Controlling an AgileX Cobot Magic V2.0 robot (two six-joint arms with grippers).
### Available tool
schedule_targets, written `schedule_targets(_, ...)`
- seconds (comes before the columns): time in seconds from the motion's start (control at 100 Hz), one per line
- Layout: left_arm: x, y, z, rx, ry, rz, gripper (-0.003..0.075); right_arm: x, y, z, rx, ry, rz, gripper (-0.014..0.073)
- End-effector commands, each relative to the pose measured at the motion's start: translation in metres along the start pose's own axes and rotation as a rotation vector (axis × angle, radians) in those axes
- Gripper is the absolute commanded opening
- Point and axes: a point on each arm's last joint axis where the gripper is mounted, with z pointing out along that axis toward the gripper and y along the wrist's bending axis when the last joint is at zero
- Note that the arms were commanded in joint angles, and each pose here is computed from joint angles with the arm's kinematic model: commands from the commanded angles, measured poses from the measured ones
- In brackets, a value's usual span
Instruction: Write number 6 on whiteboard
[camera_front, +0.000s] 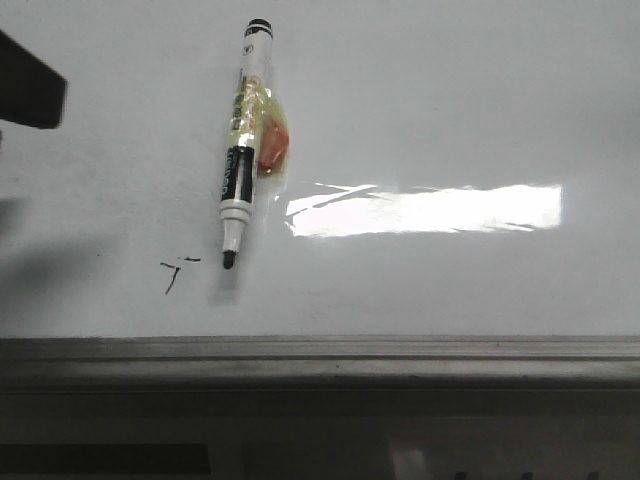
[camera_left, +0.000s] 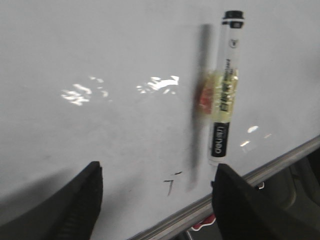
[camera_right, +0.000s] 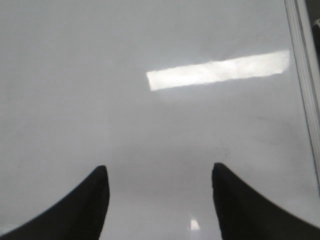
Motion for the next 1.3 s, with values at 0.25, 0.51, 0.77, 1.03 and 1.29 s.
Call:
schedule_targets(0.25, -0.008, -0.029, 0.043, 0.044, -0.131, -0.052, 0.0424, -0.015, 0.002, 0.0, -0.005, -0.077, 0.011, 0.0407)
schedule_targets(0.51, -0.008, -0.029, 0.066, 0.011, -0.083, -0.06, 0.0424, -0.015, 0.002, 0.0, -0.005, -0.073, 0.011, 0.0407)
schedule_targets(0.77, -0.01, -0.031, 0.076, 0.01, -0.055, -0.06, 0.0363, -0.015, 0.002, 0.0, -0.005, -0.071, 0.011, 0.0406)
schedule_targets(1.03, 0.001, -0.033, 0.081, 0.028, 0.056, -0.054, -0.0018, -0.015, 0.002, 0.0, -0.006, -0.071, 0.013, 0.0407)
schedule_targets(1.29, -0.005, -0.041, 0.063, 0.086, 0.044, 0.126, -0.002, -0.024, 0.02, -0.003, -0.225, -0.08, -0.103, 0.0406)
